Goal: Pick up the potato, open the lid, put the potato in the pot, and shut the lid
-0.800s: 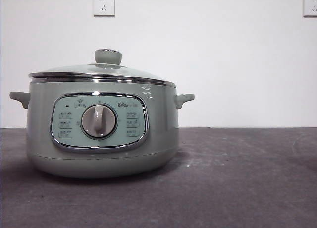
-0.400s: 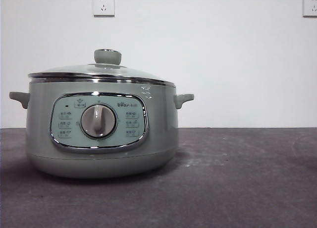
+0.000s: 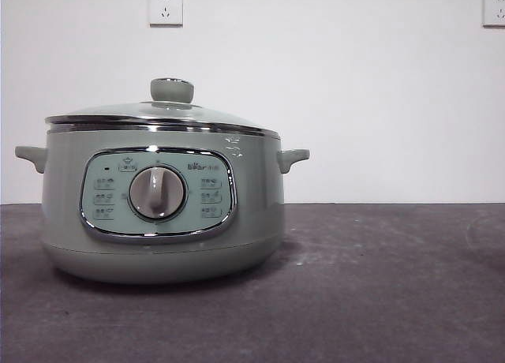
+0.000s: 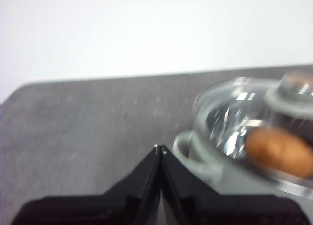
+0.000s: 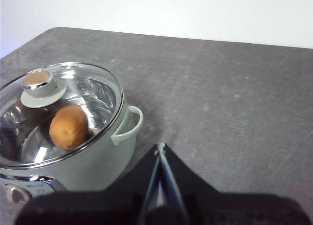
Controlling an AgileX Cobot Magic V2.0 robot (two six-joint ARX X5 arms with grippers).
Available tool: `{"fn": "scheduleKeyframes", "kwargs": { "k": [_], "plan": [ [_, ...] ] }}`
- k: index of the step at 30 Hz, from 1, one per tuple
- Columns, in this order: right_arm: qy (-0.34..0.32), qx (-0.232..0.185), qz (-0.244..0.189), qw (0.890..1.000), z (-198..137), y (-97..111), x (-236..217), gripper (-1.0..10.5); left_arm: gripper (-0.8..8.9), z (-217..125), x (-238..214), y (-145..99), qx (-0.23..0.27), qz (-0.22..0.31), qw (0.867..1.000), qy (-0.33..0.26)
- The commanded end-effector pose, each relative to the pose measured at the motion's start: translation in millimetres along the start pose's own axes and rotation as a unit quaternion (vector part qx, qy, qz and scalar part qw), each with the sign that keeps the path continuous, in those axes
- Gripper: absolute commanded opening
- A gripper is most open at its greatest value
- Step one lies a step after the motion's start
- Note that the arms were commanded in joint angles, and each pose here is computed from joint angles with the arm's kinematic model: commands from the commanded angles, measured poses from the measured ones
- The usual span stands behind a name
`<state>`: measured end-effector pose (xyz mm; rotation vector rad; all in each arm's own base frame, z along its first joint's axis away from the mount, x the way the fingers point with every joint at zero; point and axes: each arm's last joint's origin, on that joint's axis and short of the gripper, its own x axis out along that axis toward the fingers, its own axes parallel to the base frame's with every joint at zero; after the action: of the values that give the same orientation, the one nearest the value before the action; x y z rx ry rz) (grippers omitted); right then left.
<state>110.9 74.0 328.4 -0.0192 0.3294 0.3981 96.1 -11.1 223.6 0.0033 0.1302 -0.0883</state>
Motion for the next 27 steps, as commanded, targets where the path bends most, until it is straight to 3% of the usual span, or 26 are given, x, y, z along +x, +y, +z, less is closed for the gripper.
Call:
{"fn": "scheduleKeyframes", "kwargs": {
  "k": [1,13,27],
  "plan": [
    [-0.001,0.006,-0.001,1.000,-1.2,-0.1,0.5,0.0,-0.03,-21.4,1.7,3.2,0.004,0.011,1.000,-0.001],
    [-0.001,0.006,-0.001,1.000,-1.2,-0.1,0.5,0.0,-0.03,-75.8,9.7,6.5,0.001,0.027,0.999,0.033],
    [0.000,0.006,-0.001,1.000,-1.3,0.0,0.6,0.0,-0.03,-76.3,9.2,6.4,-0.004,0.026,0.999,0.026]
  ]
}}
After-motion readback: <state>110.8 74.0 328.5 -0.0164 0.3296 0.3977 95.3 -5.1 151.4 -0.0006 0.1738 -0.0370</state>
